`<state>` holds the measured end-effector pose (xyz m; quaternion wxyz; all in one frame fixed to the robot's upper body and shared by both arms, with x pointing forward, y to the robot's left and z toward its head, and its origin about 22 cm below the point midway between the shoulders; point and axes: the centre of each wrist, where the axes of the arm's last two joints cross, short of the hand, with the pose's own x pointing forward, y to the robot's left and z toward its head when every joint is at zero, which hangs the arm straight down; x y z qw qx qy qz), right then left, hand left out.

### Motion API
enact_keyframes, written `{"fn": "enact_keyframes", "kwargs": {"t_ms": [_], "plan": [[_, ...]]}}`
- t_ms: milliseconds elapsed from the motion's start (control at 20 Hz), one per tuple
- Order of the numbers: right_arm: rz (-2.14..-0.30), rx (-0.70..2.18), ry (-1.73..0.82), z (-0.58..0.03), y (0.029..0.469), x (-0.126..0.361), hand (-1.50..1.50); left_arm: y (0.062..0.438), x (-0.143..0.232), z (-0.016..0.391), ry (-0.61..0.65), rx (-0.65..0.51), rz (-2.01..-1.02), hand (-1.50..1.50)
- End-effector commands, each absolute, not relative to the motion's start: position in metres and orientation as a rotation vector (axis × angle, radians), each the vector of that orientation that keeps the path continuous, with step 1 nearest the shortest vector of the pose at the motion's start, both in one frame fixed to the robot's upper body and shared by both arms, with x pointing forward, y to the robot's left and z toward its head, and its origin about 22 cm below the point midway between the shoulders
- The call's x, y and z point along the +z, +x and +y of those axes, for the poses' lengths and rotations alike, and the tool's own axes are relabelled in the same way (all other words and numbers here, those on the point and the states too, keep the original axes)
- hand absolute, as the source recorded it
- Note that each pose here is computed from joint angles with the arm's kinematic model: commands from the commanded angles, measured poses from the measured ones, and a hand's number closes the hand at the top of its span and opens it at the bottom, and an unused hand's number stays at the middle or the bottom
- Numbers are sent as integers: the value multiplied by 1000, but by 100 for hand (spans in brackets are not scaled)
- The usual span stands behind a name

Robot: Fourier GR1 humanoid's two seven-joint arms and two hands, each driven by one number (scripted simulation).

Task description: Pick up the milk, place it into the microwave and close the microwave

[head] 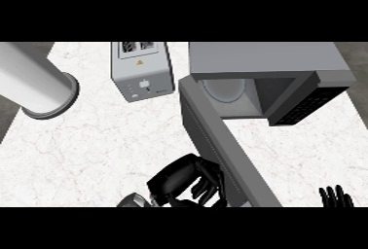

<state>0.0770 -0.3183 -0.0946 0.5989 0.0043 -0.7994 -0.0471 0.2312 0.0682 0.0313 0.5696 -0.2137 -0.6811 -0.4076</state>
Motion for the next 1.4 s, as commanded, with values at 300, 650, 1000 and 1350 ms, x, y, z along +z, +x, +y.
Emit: {"fn": "enact_keyframes", "kwargs": {"t_ms": [300, 650, 1000, 1350], "plan": [[-1999, -37, 208, -303, 90, -47, -150, 220, 4, 3, -449, -1020, -1472, 150], [-2039, -13, 289, -300, 93, -22, -150, 251, 13, -2, -403, -791, -1551, 150], [-2036, 40, 335, -308, 95, 1, -150, 270, 22, -2, -368, -580, -1674, 150], [-2016, 73, 436, -301, 93, 12, -150, 308, 41, 1, -302, -404, -1702, 150]]}}
